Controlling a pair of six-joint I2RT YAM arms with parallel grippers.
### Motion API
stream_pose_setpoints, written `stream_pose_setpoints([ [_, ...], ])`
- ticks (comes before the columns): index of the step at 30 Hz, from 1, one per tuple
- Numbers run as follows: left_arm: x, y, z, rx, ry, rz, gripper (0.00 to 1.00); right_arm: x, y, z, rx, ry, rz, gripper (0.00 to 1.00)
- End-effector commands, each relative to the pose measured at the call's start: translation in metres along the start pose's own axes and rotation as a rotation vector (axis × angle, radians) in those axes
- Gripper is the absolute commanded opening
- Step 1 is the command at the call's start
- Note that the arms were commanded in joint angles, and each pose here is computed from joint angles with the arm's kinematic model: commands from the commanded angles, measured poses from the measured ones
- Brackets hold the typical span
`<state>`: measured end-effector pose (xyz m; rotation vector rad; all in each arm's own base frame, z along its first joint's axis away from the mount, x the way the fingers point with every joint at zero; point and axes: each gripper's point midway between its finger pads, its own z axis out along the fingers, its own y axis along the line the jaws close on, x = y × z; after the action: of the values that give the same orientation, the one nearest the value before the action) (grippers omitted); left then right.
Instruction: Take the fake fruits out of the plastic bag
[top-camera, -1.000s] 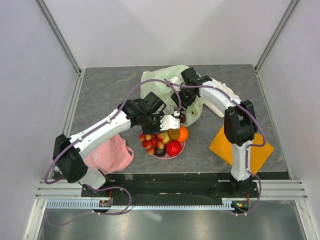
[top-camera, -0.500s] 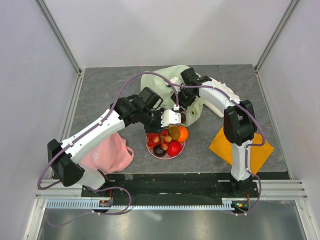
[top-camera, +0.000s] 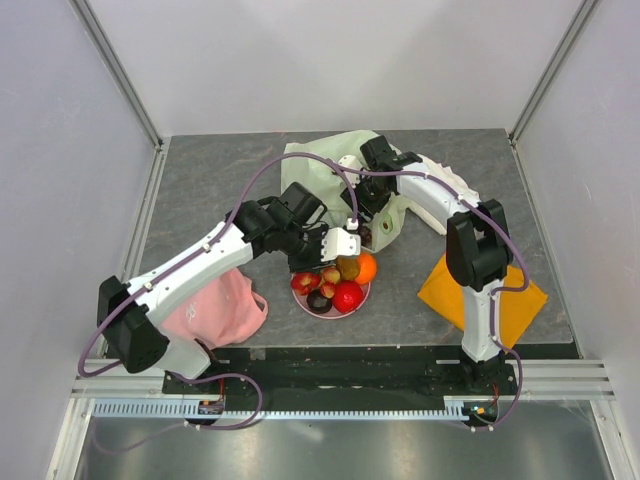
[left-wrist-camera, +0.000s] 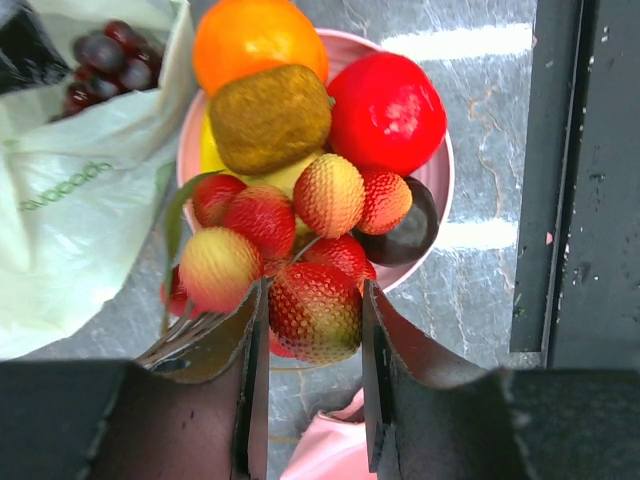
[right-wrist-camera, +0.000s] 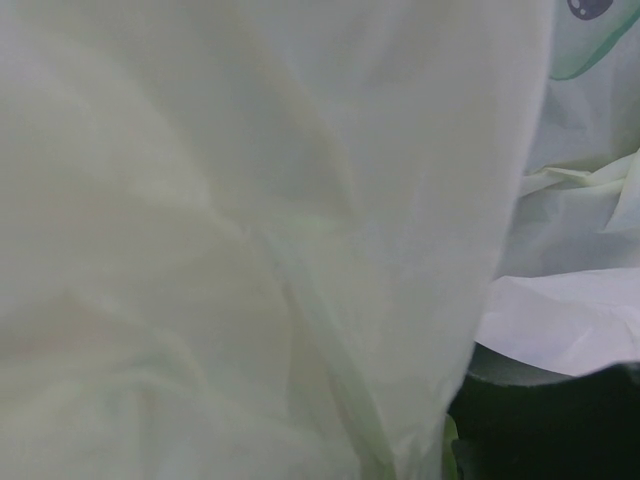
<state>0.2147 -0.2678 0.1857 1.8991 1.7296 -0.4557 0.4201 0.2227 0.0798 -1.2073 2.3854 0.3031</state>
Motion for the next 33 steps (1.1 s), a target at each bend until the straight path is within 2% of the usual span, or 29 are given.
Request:
stream_pose_setpoints([
  [1, 0.008, 0.002, 0.009, -0.013, 0.017, 0.005, 0.22, -0.014, -0.009, -0.001, 0.025, -0.028, -0.018, 0.62],
  [5, 0.007, 0.003, 0.012, -0.029, 0.003, -0.022, 0.29, -0.017, -0.009, 0.002, 0.024, -0.030, -0.018, 0.62],
  [6, 0.006, 0.004, 0.012, -0.033, -0.001, -0.033, 0.36, -0.020, -0.009, 0.000, 0.024, -0.038, -0.016, 0.62],
  [9, 0.001, 0.006, 0.008, -0.046, -0.017, -0.042, 0.43, -0.028, -0.008, -0.007, 0.018, -0.067, -0.020, 0.62],
  [14, -0.001, 0.002, 0.010, -0.028, -0.036, -0.075, 0.50, -0.026, -0.004, -0.013, 0.014, -0.067, -0.019, 0.62],
  [17, -0.009, 0.007, 0.007, -0.045, -0.069, -0.116, 0.68, -0.026, -0.001, -0.016, 0.005, -0.072, -0.007, 0.62],
  [18, -0.012, 0.008, 0.005, -0.048, -0.081, -0.148, 0.70, -0.027, 0.000, -0.017, 0.002, -0.076, -0.010, 0.62],
  [19, -0.016, 0.009, 0.003, -0.050, -0.095, -0.159, 0.78, -0.026, 0.000, -0.019, 0.002, -0.076, -0.008, 0.63],
  [25, -0.043, 0.049, -0.038, -0.157, -0.232, -0.303, 0.82, -0.029, 0.006, -0.034, -0.009, -0.088, -0.019, 0.64],
  [28, -0.038, 0.091, -0.069, -0.271, -0.313, -0.453, 0.82, -0.032, 0.008, -0.042, -0.024, -0.092, -0.017, 0.64],
  [29, -0.023, 0.110, -0.083, -0.324, -0.333, -0.553, 0.83, -0.033, 0.009, -0.044, -0.027, -0.096, -0.017, 0.64],
  [33, 0.008, 0.152, -0.114, -0.431, -0.394, -0.755, 0.86, -0.036, 0.017, -0.056, -0.055, -0.107, -0.016, 0.66],
])
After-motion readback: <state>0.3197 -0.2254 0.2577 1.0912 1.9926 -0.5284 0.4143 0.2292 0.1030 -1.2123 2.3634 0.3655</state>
